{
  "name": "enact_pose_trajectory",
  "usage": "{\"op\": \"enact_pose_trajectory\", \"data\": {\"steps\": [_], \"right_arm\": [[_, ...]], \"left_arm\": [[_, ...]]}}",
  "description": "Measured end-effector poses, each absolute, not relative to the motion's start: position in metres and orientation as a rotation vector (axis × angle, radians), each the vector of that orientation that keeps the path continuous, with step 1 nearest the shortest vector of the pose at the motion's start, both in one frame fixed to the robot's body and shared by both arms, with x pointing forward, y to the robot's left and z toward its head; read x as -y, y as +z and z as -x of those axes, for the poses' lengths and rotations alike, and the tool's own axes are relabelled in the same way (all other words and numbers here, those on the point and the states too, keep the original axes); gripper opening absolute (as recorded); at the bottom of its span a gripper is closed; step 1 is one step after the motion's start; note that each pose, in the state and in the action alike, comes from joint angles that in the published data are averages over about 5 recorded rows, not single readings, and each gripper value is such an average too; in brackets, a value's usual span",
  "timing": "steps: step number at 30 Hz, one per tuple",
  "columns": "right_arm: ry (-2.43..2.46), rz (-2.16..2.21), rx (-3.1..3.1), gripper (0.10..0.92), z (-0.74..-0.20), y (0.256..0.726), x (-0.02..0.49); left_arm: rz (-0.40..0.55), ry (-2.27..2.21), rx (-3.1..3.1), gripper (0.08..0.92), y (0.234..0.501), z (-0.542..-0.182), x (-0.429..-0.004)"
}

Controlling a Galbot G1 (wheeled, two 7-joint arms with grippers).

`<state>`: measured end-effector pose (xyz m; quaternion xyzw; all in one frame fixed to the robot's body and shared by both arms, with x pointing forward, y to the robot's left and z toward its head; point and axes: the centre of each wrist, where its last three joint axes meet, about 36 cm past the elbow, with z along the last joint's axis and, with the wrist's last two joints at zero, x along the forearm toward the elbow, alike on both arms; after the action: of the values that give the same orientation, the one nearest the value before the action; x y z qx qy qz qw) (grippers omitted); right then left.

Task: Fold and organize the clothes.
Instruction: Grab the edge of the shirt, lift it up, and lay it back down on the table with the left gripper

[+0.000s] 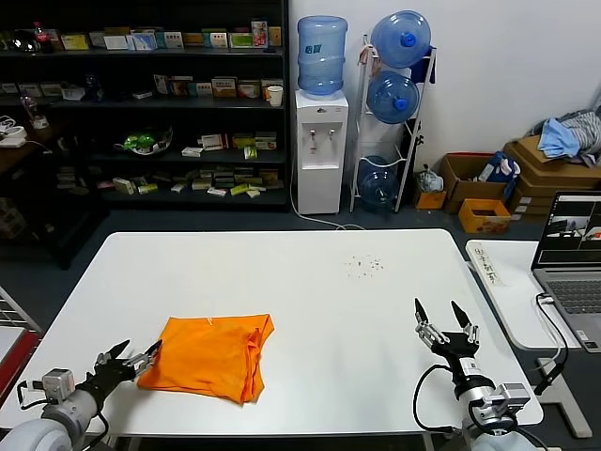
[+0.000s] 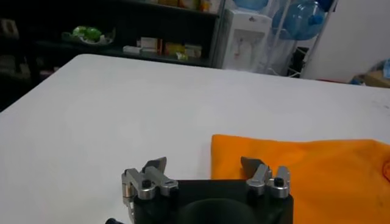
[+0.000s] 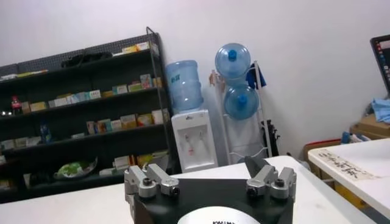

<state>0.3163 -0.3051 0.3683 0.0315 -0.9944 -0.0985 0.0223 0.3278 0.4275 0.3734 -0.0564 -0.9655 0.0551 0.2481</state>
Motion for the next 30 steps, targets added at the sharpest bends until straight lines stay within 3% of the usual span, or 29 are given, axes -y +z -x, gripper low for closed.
{"op": "enact_pose_trajectory", "data": {"steps": [26,30], "right_arm": [[-0.304,-0.093,3.083,0.823,-0.3152,0.3700,0.3058],[-0.306,-0.092,3.082,0.823,-0.3151,0.3699,0.3053]], "left_arm": [[0.222,0.135,2.556,0.818,0.3697,-0.3359,-0.4281],[0.226,0.136,2.544,0.741,0.3676,-0.3352,-0.4259]]}}
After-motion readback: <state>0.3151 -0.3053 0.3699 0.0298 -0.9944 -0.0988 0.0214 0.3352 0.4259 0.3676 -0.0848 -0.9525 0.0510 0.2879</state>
